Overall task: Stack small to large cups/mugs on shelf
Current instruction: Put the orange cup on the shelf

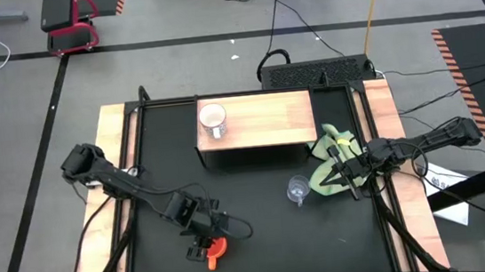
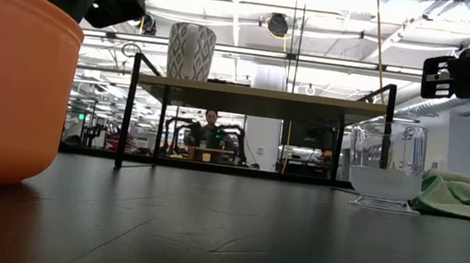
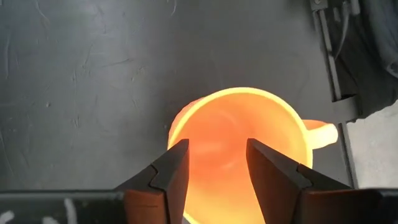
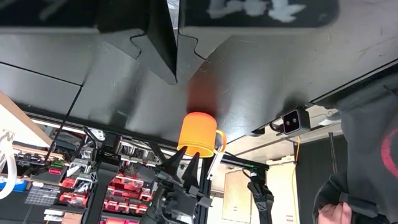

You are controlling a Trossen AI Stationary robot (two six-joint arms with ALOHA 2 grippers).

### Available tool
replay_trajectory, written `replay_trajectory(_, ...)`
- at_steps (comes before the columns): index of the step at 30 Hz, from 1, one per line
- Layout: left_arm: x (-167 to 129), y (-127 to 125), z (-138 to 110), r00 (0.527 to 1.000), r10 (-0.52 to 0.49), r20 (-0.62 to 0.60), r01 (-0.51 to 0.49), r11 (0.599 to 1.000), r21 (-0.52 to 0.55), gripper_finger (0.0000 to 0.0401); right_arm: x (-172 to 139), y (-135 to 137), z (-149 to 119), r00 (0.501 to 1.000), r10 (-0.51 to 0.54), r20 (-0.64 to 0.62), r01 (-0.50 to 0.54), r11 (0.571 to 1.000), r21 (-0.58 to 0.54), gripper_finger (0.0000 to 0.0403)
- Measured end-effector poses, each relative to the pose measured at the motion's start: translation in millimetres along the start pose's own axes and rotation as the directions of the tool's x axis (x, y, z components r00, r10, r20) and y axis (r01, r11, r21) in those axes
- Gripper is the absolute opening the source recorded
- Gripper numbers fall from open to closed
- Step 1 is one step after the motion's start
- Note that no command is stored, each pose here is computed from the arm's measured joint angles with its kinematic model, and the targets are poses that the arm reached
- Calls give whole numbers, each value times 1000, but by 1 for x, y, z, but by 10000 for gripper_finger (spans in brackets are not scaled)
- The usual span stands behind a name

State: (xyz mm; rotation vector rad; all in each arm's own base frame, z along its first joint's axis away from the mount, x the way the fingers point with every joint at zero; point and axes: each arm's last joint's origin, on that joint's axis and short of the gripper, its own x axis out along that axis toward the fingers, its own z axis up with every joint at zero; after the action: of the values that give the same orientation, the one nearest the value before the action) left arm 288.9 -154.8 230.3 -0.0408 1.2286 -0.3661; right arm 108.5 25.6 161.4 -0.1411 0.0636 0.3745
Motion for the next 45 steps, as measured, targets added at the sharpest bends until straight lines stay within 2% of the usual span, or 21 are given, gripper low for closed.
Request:
replay_trajectory(6, 7, 1, 1, 1000, 5, -12, -4, 1000, 30, 161, 0, 0, 0, 1000, 0, 0, 0, 1000, 0, 0)
replay_trajectory(13, -11, -2, 0, 999, -24, 25, 23, 999, 34, 161, 0, 0, 0, 1000, 0, 0, 0, 1000, 0, 0)
replay_trajectory(19, -22, 2, -5, 997, 72, 26, -72, 997, 7, 161, 0, 0, 0, 1000, 0, 1, 0, 1000, 0, 0)
replay_trajectory(23, -23, 7, -7, 996, 89, -2, -89, 996, -14, 161, 0, 0, 0, 1000, 0, 2, 0, 1000, 7, 0)
replay_trajectory(28, -22, 8, -6, 996, 91, -3, -91, 996, -15, 161, 0, 0, 0, 1000, 0, 1, 0, 1000, 11, 0)
replay_trajectory(36, -5, 10, -8, 996, 72, -59, -74, 997, -27, 161, 0, 0, 0, 1000, 0, 3, 0, 1000, 9, 0)
replay_trajectory(45, -5, 10, -7, 996, 72, -47, -73, 997, -22, 161, 0, 0, 0, 1000, -1, 4, 0, 1000, 8, 0)
